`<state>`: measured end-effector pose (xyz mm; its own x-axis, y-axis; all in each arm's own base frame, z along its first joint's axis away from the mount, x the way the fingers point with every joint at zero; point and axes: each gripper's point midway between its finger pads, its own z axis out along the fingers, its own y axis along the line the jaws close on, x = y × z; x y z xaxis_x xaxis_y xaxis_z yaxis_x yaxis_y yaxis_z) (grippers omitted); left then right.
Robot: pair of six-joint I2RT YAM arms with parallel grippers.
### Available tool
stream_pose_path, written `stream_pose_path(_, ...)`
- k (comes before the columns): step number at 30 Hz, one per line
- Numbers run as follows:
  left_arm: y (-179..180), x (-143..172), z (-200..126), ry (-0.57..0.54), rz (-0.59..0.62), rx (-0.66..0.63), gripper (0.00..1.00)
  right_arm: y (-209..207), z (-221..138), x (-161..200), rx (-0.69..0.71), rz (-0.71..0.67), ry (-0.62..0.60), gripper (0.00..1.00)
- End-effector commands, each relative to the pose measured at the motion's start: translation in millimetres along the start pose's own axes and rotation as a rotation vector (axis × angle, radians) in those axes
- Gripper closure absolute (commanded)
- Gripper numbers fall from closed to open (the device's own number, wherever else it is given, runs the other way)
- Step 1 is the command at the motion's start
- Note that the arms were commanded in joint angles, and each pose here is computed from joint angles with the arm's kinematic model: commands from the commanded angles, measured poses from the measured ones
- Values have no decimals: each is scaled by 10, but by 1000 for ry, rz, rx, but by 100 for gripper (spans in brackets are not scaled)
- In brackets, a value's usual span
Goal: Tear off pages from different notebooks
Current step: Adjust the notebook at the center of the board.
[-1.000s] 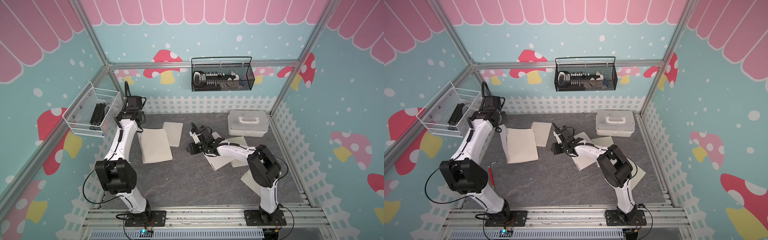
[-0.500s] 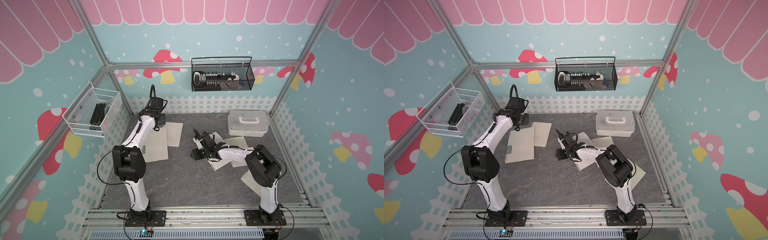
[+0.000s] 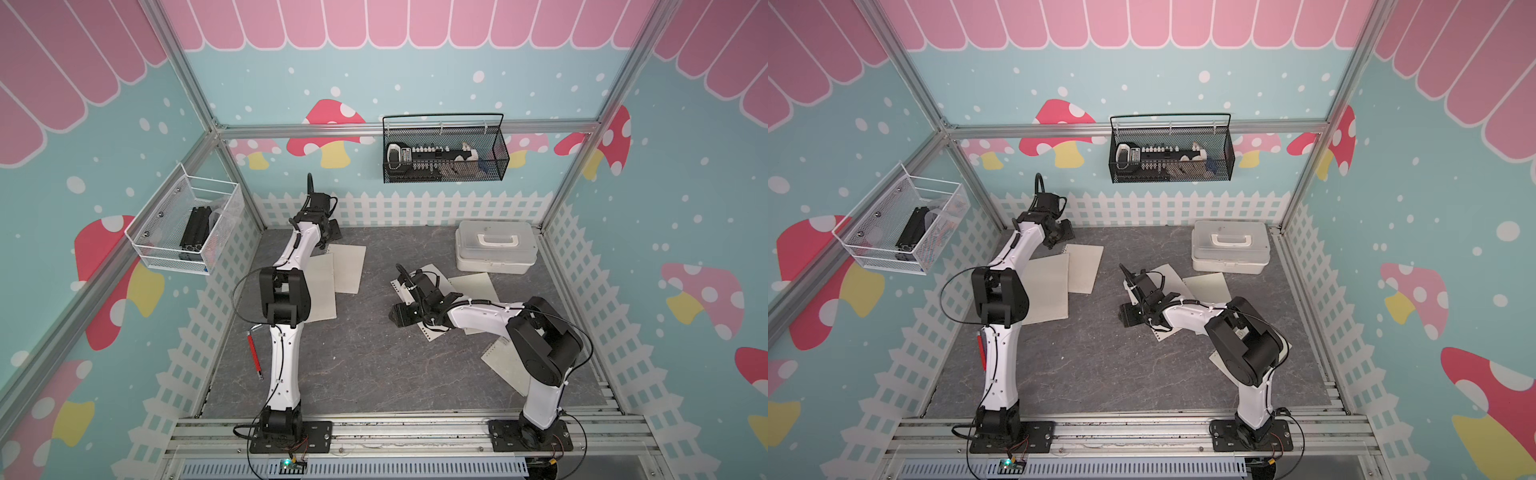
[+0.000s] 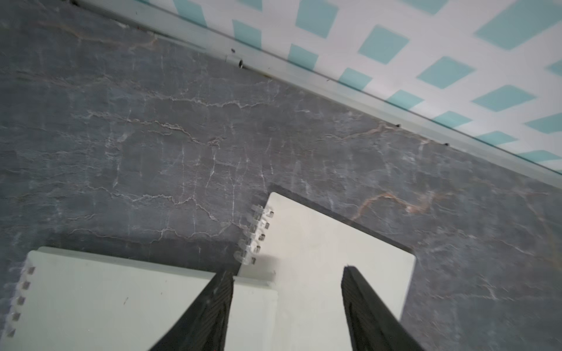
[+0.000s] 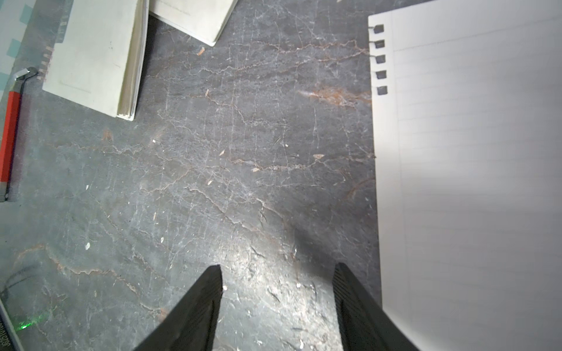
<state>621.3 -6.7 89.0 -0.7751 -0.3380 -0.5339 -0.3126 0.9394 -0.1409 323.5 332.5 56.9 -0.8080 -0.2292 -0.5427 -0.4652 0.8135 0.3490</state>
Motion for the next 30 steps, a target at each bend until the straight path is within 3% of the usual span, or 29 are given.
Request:
stream_pose_path(1,79,93,-1,53,-37,-32,41,-7,-85,-36,-3,6,-41,38)
stream_pose_path(11,-151,952,246,274,-67,-2,49,-2,-113,-96,1,17,-63,35)
stream_pose_path(19,-460,1120,245,297,-16,17,49,-27,-147,-87,13,21,-69,34)
stream_pose_path(21,-538,1116,201,291,5,30,49,-19,-156,-89,7,20,-69,34)
stream_pose_path(26,-240,897,-130,250,-53,15,52,-54,-207,-53,25,15,-73,34)
stream_pose_path(30,-236,1124,-567,213,-11,21,46,-77,-201,-53,36,12,-75,33)
